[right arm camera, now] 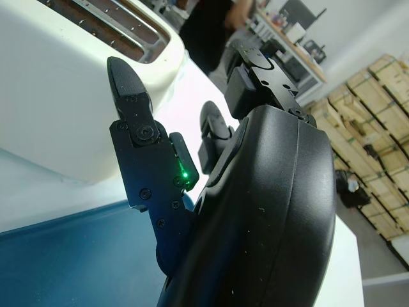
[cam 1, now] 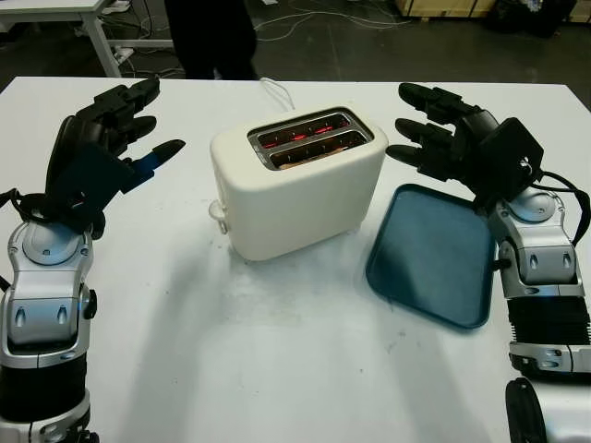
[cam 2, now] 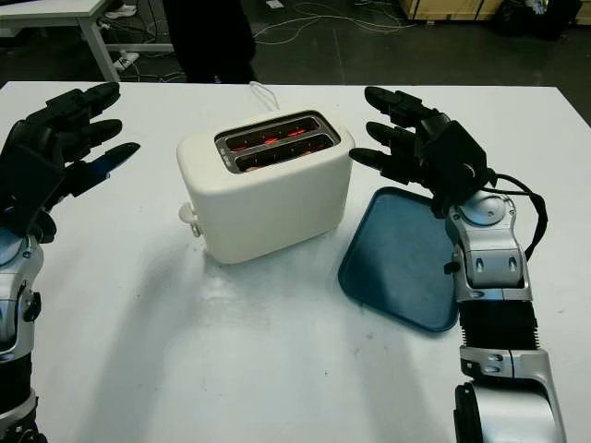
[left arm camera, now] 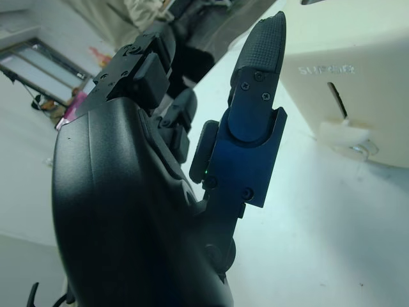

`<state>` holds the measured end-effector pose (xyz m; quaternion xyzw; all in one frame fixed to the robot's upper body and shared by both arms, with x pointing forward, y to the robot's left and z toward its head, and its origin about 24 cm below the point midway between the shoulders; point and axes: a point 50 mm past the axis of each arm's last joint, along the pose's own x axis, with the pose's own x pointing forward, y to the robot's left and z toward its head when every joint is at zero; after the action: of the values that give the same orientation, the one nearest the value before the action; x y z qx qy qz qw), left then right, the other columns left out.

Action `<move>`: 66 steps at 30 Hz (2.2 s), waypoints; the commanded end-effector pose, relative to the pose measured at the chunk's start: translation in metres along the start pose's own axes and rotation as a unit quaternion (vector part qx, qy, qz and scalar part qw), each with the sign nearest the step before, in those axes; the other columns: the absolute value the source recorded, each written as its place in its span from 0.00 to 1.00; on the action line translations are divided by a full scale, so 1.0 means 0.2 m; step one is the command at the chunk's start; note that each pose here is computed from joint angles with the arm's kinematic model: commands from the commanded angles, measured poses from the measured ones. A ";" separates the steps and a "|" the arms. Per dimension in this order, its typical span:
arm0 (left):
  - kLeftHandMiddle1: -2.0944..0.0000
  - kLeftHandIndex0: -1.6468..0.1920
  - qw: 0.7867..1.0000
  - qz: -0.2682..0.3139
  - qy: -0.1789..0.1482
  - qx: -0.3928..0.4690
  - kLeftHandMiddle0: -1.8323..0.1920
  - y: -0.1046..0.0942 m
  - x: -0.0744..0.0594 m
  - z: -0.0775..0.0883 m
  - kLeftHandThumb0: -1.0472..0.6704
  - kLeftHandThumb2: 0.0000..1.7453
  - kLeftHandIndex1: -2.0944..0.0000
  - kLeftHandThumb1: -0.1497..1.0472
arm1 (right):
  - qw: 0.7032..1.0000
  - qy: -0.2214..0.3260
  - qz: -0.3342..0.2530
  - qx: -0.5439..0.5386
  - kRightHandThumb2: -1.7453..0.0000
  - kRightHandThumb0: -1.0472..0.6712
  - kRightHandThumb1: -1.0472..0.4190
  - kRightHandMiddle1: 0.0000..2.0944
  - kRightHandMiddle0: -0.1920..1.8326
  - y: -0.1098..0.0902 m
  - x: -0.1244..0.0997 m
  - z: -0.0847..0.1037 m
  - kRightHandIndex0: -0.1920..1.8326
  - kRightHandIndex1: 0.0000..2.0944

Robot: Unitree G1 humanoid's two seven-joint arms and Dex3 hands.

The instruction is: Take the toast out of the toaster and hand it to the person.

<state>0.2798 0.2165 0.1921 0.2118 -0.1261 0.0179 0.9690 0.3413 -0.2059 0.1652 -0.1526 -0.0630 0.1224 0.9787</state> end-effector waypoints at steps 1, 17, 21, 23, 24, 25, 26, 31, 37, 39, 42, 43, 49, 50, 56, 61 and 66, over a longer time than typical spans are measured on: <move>0.86 0.63 1.000 0.005 0.001 -0.001 0.70 0.01 -0.01 0.00 0.24 0.06 1.00 0.89 | 1.000 -0.007 -0.002 -0.002 1.00 0.41 0.15 0.00 0.29 -0.01 0.00 0.02 0.31 0.01; 0.86 0.63 1.000 0.002 0.000 -0.003 0.70 0.01 0.00 0.00 0.23 0.06 1.00 0.89 | 1.000 -0.011 0.000 0.000 1.00 0.42 0.15 0.00 0.29 -0.01 0.01 0.02 0.31 0.01; 0.86 0.63 1.000 0.001 -0.002 0.001 0.70 0.01 0.00 0.01 0.24 0.06 1.00 0.89 | 1.000 -0.011 0.001 -0.004 1.00 0.42 0.15 0.00 0.29 -0.01 0.01 0.02 0.31 0.01; 0.86 0.63 1.000 0.000 -0.003 0.001 0.70 0.01 0.00 0.01 0.25 0.07 1.00 0.89 | 1.000 -0.010 0.002 -0.008 1.00 0.41 0.15 0.00 0.29 -0.01 0.01 0.02 0.31 0.01; 0.86 0.63 1.000 0.000 -0.003 -0.001 0.70 0.01 0.00 0.01 0.25 0.06 1.00 0.89 | 1.000 -0.010 0.002 -0.008 1.00 0.41 0.15 0.00 0.29 -0.01 0.01 0.02 0.31 0.01; 0.86 0.63 1.000 0.000 -0.003 -0.002 0.70 0.01 0.00 0.01 0.25 0.06 1.00 0.89 | 1.000 -0.011 0.002 -0.010 1.00 0.41 0.15 0.00 0.29 -0.01 0.01 0.02 0.31 0.01; 0.86 0.63 1.000 0.000 -0.004 -0.001 0.70 0.01 0.01 0.01 0.25 0.06 1.00 0.89 | 1.000 -0.011 0.003 -0.011 1.00 0.41 0.15 0.00 0.29 -0.01 0.01 0.02 0.31 0.01; 0.86 0.63 1.000 0.000 -0.006 0.005 0.70 0.01 0.01 0.01 0.25 0.06 1.00 0.89 | 1.000 -0.010 0.002 -0.009 1.00 0.40 0.15 0.00 0.29 -0.01 0.01 0.02 0.32 0.01; 0.86 0.63 1.000 0.001 -0.006 0.004 0.70 0.01 0.00 0.01 0.24 0.07 1.00 0.89 | 1.000 -0.012 0.004 -0.006 1.00 0.40 0.15 0.00 0.29 -0.01 0.01 0.02 0.32 0.01; 0.86 0.63 1.000 0.001 -0.006 0.001 0.71 0.01 0.00 0.01 0.25 0.07 1.00 0.89 | 1.000 -0.011 0.002 -0.002 1.00 0.42 0.15 0.00 0.29 -0.01 0.01 0.02 0.32 0.01; 0.86 0.64 1.000 0.002 -0.004 0.001 0.71 0.01 0.00 0.01 0.25 0.07 1.00 0.89 | 1.000 -0.010 0.001 0.000 1.00 0.42 0.15 0.00 0.29 -0.01 0.01 0.02 0.32 0.01; 0.86 0.64 1.000 0.002 -0.003 0.002 0.71 0.01 0.00 0.01 0.25 0.07 1.00 0.89 | 1.000 -0.010 0.001 0.000 1.00 0.43 0.15 0.00 0.29 -0.01 0.01 0.02 0.32 0.01; 0.86 0.64 1.000 0.003 -0.003 -0.004 0.71 0.01 0.00 0.00 0.25 0.06 1.00 0.89 | 1.000 -0.011 0.001 -0.007 1.00 0.42 0.15 0.00 0.29 -0.01 0.01 0.01 0.32 0.01; 0.86 0.64 1.000 0.003 -0.003 -0.005 0.71 0.01 0.00 0.00 0.25 0.06 1.00 0.89 | 1.000 -0.011 0.001 -0.006 1.00 0.42 0.15 0.00 0.29 -0.01 0.01 0.01 0.32 0.01; 0.86 0.63 1.000 0.004 0.000 -0.002 0.70 0.01 0.00 0.00 0.24 0.06 1.00 0.89 | 1.000 -0.009 0.001 -0.005 1.00 0.42 0.15 0.00 0.29 -0.01 0.01 0.01 0.32 0.01; 0.86 0.63 1.000 0.006 0.000 0.000 0.70 0.01 0.00 -0.01 0.23 0.06 1.00 0.89 | 1.000 -0.011 0.002 -0.003 1.00 0.42 0.15 0.00 0.29 -0.01 0.01 0.01 0.32 0.01; 0.87 0.63 1.000 0.005 -0.002 -0.003 0.70 0.01 0.00 -0.01 0.24 0.06 1.00 0.89 | 1.000 -0.009 0.003 -0.003 1.00 0.42 0.15 0.00 0.29 -0.01 0.01 0.01 0.31 0.00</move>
<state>0.2799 0.2163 0.1919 0.2089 -0.1263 0.0167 0.9696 0.3420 -0.2063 0.1637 -0.1528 -0.0609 0.1233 0.9787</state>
